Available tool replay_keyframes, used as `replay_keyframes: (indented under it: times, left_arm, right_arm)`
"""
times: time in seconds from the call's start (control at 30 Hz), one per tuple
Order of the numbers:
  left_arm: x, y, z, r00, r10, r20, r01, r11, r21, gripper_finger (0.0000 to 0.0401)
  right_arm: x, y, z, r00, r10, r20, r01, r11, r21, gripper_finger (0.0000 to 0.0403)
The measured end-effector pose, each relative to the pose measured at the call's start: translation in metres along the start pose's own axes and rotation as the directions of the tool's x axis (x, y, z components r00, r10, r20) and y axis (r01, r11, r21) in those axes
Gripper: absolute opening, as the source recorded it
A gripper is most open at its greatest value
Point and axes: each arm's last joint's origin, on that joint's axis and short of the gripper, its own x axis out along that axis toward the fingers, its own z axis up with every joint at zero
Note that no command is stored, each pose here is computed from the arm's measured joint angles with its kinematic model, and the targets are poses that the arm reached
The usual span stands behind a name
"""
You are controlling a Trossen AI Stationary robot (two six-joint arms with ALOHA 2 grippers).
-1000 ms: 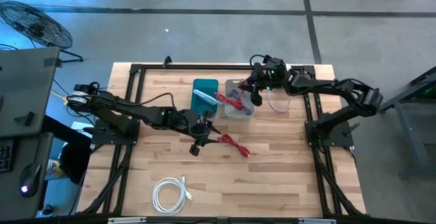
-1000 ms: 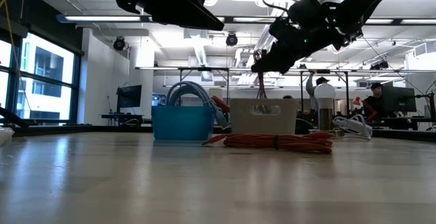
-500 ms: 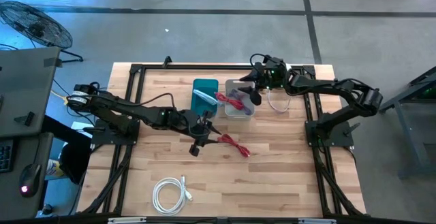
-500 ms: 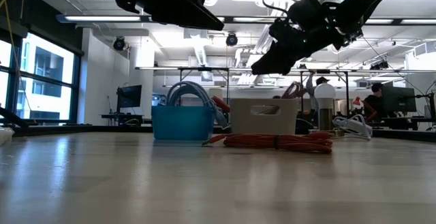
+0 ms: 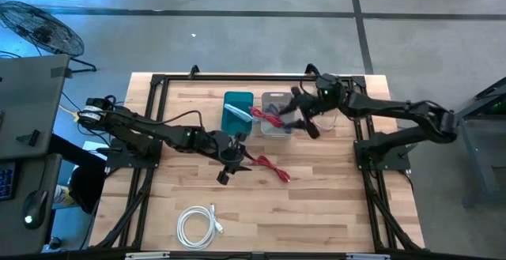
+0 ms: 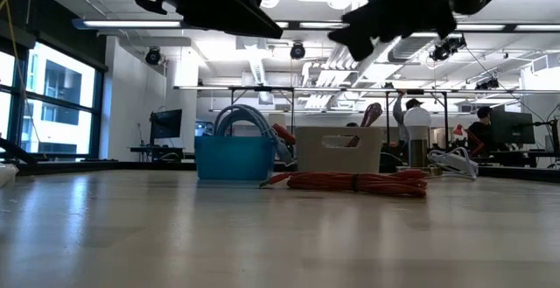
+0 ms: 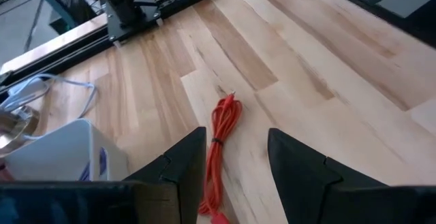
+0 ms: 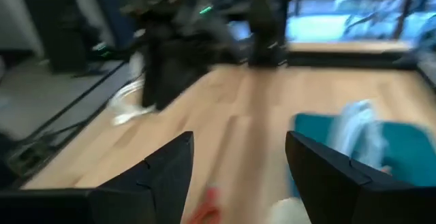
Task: Pick & Place USB Port
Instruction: Put the red charger cable into the white bin
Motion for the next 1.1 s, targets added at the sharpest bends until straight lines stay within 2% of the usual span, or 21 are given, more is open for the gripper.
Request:
replay_keyframes:
  times: [0.13, 0.33, 0.5, 0.6, 0.83, 1.0, 1.1]
  left_arm:
    - [0.000, -0.001, 0.000, 1.000, -0.007, 0.002, 0.007, 1.000, 0.001, 0.0154]
    - [0.000, -0.001, 0.000, 1.000, -0.010, 0.000, 0.010, 1.000, 0.001, 0.0154]
    - [0.000, -0.001, 0.000, 1.000, -0.025, 0.006, 0.025, 1.000, -0.007, 0.0154]
    - [0.000, -0.001, 0.000, 0.999, -0.035, 0.011, 0.035, 0.999, -0.024, 0.0154]
    - [0.000, -0.010, 0.004, 0.998, -0.060, 0.022, 0.060, 0.998, -0.008, 0.0154]
    - [0.000, -0.013, 0.005, 0.997, -0.077, 0.027, 0.077, 0.997, 0.005, 0.0154]
    - [-0.001, -0.019, 0.007, 0.986, -0.158, 0.057, 0.156, 0.987, 0.048, 0.0154]
  right_arm:
    - [0.007, 0.031, -0.002, 0.993, 0.069, -0.097, -0.066, 0.997, 0.028, 0.0225]
    - [0.026, 0.071, -0.017, 0.955, 0.012, -0.295, -0.009, 1.000, 0.011, 0.0224]
    - [0.035, 0.096, -0.018, 0.947, 0.018, -0.322, -0.027, 0.999, -0.026, 0.0225]
    - [0.038, 0.104, -0.018, 0.944, 0.005, -0.331, -0.011, 1.000, -0.016, 0.0223]
    - [0.041, 0.117, -0.025, 0.915, -0.097, -0.391, 0.083, 0.995, -0.054, 0.0224]
    - [0.054, 0.121, -0.036, 0.895, -0.088, -0.437, 0.082, 0.996, -0.032, 0.0218]
    - [0.066, 0.123, -0.045, 0.888, -0.068, -0.455, 0.060, 0.998, -0.032, 0.0214]
